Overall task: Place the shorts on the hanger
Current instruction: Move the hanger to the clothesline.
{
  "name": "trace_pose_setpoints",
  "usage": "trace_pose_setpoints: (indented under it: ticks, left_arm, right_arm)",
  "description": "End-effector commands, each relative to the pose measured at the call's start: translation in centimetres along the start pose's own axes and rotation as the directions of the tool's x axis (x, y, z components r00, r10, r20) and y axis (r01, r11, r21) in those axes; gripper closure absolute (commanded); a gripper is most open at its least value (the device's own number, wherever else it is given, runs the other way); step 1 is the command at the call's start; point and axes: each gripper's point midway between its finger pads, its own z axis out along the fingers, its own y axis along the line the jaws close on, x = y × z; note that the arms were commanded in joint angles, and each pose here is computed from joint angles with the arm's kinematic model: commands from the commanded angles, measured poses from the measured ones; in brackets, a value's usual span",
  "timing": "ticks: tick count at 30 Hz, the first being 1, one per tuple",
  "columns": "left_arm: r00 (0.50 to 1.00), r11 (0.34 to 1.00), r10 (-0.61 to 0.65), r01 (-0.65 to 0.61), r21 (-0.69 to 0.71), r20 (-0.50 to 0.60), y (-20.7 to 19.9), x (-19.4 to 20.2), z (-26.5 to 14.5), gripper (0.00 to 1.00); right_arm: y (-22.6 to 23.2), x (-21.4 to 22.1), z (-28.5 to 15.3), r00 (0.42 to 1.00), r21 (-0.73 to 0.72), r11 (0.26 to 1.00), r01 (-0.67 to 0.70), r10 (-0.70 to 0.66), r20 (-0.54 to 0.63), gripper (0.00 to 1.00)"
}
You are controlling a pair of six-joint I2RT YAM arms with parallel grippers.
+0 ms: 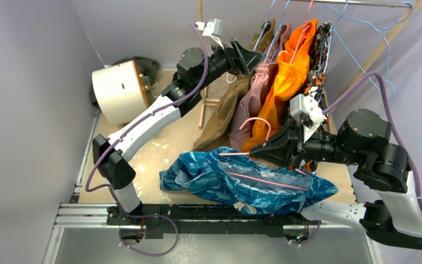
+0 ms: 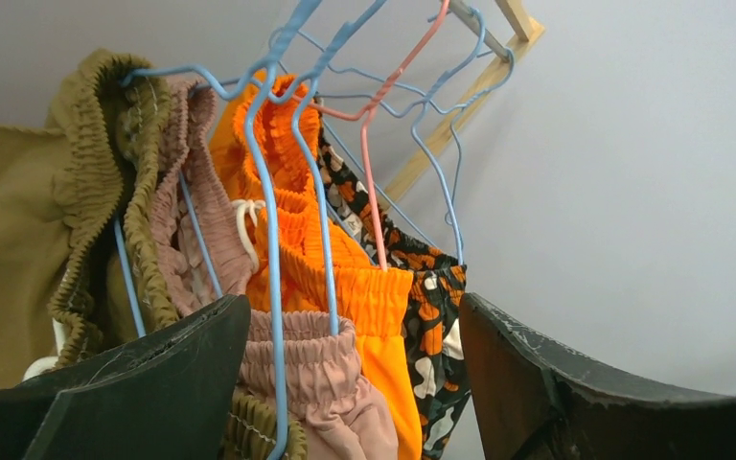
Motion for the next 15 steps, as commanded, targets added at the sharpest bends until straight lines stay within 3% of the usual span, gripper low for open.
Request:
trace_pose_setpoints:
  ticks: [1, 9, 12, 15]
  left_arm:
    - [0.985, 0.996, 0.069, -0.076, 0.038, 0.157, -4.0, -6.5, -2.4, 0.20]
    - [0.952, 0.989, 0.132, -0.107, -0.105, 0.276, -3.5, -11.8, -7.7, 0.19]
    - [0.915, 0.975, 0.161, -0.089, -0.205, 0.370, -3.4, -14.6, -12.4, 0.19]
    - [0.874, 0.959, 0.169, -0.038, -0.282, 0.455, -3.4, -16.3, -17.5, 0.19]
  right_arm:
    - [0.0, -2.2, 0.0, 0.995, 0.006, 0.999, 0.039, -0.039, 0.088, 1.00]
    - [-0.2, -2.6, 0.2, 0.994, 0.013, 0.999, 0.039, -0.040, 0.106, 1.00]
    - [-3.6, -4.1, -0.3, 0.983, 0.214, 0.977, -0.010, -0.029, 0.181, 1.00]
    - [-5.4, -4.0, 0.7, 0.987, 0.294, 0.955, -0.035, -0.012, 0.158, 1.00]
